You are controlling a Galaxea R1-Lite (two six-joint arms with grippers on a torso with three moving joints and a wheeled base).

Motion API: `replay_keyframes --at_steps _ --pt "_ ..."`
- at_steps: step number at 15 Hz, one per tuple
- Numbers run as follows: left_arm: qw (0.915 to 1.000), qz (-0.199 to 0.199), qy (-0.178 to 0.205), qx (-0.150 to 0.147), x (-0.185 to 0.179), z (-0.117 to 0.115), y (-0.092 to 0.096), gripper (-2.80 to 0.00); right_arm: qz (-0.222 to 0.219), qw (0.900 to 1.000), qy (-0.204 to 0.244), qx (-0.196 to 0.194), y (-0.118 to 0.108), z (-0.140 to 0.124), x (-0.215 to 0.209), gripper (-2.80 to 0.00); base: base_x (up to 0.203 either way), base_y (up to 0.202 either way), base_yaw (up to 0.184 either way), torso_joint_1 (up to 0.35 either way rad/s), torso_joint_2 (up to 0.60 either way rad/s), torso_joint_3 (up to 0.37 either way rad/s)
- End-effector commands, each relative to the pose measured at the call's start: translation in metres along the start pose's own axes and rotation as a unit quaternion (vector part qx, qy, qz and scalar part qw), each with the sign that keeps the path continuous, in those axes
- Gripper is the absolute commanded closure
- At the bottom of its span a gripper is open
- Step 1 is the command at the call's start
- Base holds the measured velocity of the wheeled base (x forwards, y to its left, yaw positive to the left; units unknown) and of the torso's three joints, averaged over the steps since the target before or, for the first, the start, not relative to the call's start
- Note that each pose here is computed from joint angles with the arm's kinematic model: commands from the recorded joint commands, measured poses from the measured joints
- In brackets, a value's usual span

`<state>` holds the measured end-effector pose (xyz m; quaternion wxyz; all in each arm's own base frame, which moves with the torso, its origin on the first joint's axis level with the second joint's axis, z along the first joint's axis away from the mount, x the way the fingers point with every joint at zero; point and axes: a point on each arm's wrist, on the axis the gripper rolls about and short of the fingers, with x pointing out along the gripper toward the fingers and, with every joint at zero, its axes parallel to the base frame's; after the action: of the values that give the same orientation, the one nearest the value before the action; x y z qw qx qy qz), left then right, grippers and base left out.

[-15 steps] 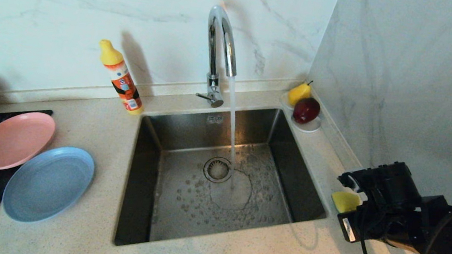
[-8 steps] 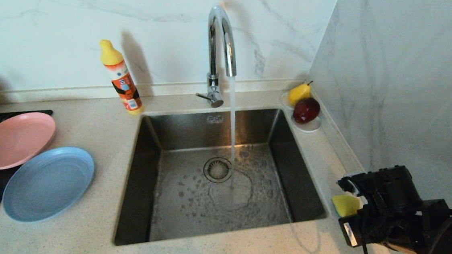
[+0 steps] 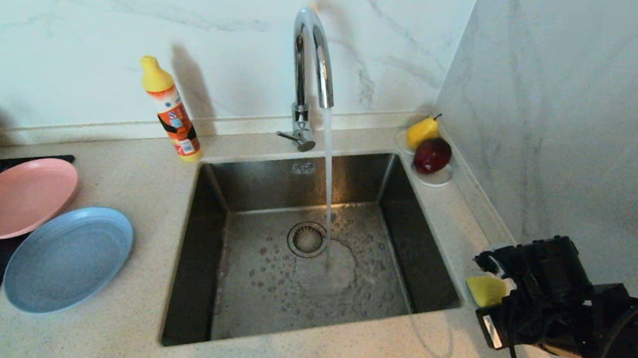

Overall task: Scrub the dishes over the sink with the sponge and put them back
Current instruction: Put down the sponge

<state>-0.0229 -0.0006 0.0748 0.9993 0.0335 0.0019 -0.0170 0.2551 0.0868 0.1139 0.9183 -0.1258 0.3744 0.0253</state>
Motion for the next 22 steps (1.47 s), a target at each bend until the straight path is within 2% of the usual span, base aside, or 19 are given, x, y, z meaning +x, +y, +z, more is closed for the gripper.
replay_keyframes --at_steps 1,2,12,16,22 --pt "1.0 0.0 0.003 0.0 0.0 -0.002 0.0 0.0 0.0 1.0 0.003 -0.002 0.001 -0.002 0.001 0.0 0.0 0.0 0.0 0.0 0.0 0.0" --pt "1.0 0.0 0.003 0.0 0.0 -0.002 0.0 0.0 -0.001 1.0 0.0 0.0 0.0 0.0 0.001 -2.8 0.0 0.0 0.0 0.0 0.0 0.0" --pt "1.0 0.0 0.003 0.0 0.0 -0.002 0.0 0.0 -0.003 1.0 -0.009 0.01 0.0 0.006 0.0 -2.8 0.0 0.0 0.0 0.0 0.0 0.0" --pt "1.0 0.0 0.003 0.0 0.0 -0.002 0.0 0.0 -0.009 0.999 -0.019 0.026 -0.004 0.012 -0.001 -2.8 0.0 0.0 0.0 0.0 0.0 0.0" --pt "1.0 0.0 0.003 0.0 0.0 -0.002 0.0 0.0 -0.03 0.998 -0.025 0.04 -0.012 0.015 -0.002 -2.8 0.0 0.0 0.0 0.0 0.0 0.0"
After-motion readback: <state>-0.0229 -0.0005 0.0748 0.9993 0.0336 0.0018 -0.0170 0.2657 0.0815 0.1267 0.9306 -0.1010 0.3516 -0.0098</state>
